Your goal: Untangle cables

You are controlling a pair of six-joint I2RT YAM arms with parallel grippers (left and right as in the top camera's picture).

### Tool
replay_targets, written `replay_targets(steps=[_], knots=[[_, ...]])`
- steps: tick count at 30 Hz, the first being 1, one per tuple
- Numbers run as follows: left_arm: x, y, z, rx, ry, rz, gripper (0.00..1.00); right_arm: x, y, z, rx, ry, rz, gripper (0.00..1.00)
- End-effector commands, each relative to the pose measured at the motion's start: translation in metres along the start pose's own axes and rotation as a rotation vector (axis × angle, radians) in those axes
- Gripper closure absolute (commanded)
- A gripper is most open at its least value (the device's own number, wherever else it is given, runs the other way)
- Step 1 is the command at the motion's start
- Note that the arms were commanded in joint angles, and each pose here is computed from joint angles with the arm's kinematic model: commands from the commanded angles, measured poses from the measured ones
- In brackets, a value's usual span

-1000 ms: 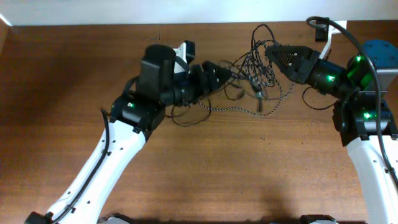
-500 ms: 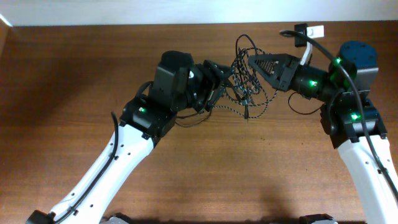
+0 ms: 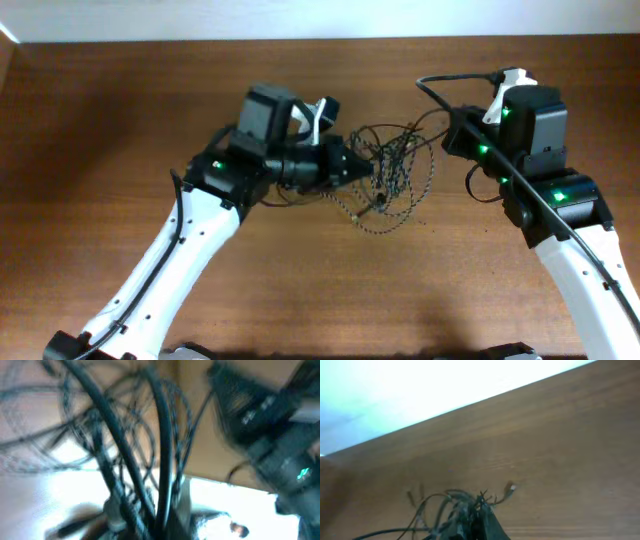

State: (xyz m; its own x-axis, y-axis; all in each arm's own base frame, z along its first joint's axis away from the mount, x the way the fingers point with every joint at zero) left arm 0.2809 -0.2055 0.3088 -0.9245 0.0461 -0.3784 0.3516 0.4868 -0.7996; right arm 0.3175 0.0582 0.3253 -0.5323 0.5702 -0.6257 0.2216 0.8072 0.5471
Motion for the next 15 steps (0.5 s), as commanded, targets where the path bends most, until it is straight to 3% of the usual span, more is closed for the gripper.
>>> replay_targets(steps=[1, 3, 4, 5, 6, 8, 9, 10, 11, 12, 14, 15], knots=[[0.033, 0.048, -0.036, -0.275, 0.121, 0.011, 1.00, -0.051, -0.049, -0.017, 0.448, -0.422, 0.037, 0.93], [0.050, 0.078, -0.057, -0.570, 0.177, -0.098, 1.00, -0.052, -0.053, -0.017, 0.485, -0.445, 0.052, 0.90], [0.050, 0.080, -0.059, -0.606, 0.162, -0.128, 1.00, -0.045, -0.053, -0.014, 0.441, -0.398, 0.133, 0.80], [0.043, 0.080, -0.057, -0.601, 0.102, -0.182, 1.00, -0.030, -0.042, -0.005, 0.307, -0.245, 0.168, 0.73], [0.025, 0.074, -0.051, -0.523, 0.015, -0.146, 1.00, -0.006, -0.022, 0.002, 0.078, 0.024, 0.177, 0.62], [-0.003, 0.059, -0.044, -0.380, -0.109, -0.037, 1.00, 0.023, -0.007, -0.003, -0.081, 0.288, 0.165, 0.49], [-0.025, 0.052, -0.047, -0.336, -0.230, -0.023, 1.00, 0.045, 0.007, -0.012, -0.246, 0.473, 0.050, 0.39], [-0.036, 0.052, -0.056, -0.287, -0.291, -0.067, 1.00, 0.053, 0.020, -0.022, -0.455, 0.555, -0.114, 0.30], [-0.037, 0.054, -0.061, -0.253, -0.297, -0.134, 1.00, 0.055, 0.022, -0.024, -0.505, 0.563, -0.167, 0.25], [-0.038, 0.055, -0.074, -0.127, -0.286, -0.302, 1.00, 0.060, 0.022, -0.018, -0.527, 0.603, -0.155, 0.19], [-0.041, 0.053, -0.084, -0.044, -0.275, -0.294, 1.00, 0.072, 0.024, 0.001, -0.621, 0.749, -0.090, 0.19], [-0.041, 0.054, -0.085, -0.042, -0.275, -0.302, 1.00, 0.083, 0.027, 0.013, -0.702, 0.809, -0.143, 0.19]])
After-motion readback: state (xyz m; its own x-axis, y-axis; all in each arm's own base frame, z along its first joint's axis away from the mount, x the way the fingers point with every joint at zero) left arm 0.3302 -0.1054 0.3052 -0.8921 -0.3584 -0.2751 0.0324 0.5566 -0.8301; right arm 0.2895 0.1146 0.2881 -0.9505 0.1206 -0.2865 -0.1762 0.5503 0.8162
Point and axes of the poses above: each gripper's point midway between its finger pads, its own z axis out along the fingers, its own y axis along the line the jaws close on, x = y × z, the point moved 8 cm from there along -z, back along the fingers, and after that the axes turned 14 degrees about z, right-handed, at the moved point
